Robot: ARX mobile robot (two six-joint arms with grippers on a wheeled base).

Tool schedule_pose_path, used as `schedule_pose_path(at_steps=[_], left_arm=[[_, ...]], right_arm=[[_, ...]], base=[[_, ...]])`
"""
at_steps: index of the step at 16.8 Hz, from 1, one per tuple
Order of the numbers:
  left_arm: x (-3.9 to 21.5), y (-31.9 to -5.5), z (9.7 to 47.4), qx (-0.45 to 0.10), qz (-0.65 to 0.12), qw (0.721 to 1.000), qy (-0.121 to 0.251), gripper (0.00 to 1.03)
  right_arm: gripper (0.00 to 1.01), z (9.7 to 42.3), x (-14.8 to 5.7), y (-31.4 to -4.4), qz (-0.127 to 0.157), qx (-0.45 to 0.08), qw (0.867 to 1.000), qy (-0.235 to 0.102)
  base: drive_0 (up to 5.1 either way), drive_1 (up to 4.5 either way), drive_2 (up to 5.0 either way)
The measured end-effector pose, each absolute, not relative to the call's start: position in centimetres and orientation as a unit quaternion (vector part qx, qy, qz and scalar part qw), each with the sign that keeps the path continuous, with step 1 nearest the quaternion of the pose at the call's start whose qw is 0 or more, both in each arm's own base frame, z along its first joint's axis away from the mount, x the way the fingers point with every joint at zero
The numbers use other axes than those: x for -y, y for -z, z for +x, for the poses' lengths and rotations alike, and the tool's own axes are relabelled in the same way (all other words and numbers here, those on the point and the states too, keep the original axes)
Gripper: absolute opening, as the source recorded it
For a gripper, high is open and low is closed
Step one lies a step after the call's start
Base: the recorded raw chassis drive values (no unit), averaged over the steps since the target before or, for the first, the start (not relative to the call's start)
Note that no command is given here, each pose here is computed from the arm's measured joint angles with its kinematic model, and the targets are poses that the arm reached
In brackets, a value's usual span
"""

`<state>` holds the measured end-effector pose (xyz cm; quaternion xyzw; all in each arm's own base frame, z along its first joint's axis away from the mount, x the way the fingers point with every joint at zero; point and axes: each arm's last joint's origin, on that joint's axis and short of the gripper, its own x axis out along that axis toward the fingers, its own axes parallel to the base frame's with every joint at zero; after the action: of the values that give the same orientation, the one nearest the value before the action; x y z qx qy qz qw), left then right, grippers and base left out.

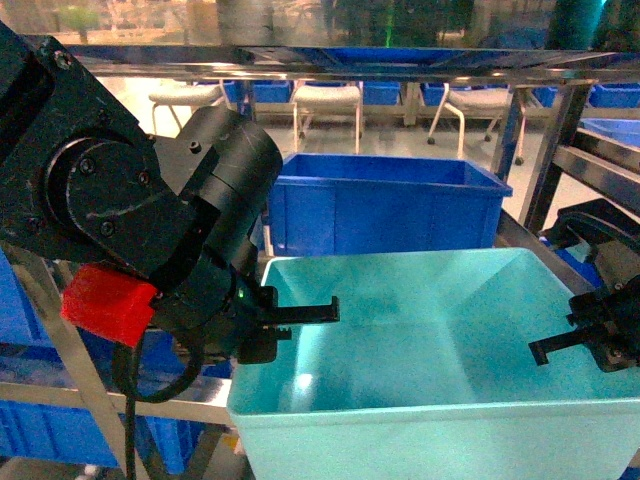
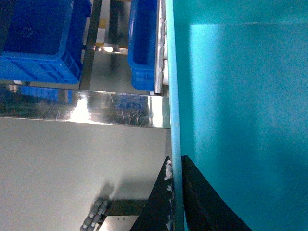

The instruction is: Organize blue bins on left shelf correctly

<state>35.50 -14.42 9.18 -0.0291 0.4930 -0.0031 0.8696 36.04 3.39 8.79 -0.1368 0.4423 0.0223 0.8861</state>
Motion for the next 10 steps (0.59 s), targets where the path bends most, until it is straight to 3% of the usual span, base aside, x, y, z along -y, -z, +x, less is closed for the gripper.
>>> schedule_pose_path(at_steps=[5, 10], left_arm=[[15.0, -8.3, 36.6, -0.496, -0.021, 0.868, -0.005, 0.02], [15.0, -7.3, 37.8, -0.499, 0.0, 0.866, -0.013, 0.02]], right_arm=[[0.02, 37.4, -3.7, -8.3, -0.146, -0.443, 0.884, -0.01], [0.02, 38.2, -4.3, -7.1, -0.146, -0.465, 0.873, -0.012]], base=[[0.0, 0.0, 0.0], [0.0, 0.0, 0.0]])
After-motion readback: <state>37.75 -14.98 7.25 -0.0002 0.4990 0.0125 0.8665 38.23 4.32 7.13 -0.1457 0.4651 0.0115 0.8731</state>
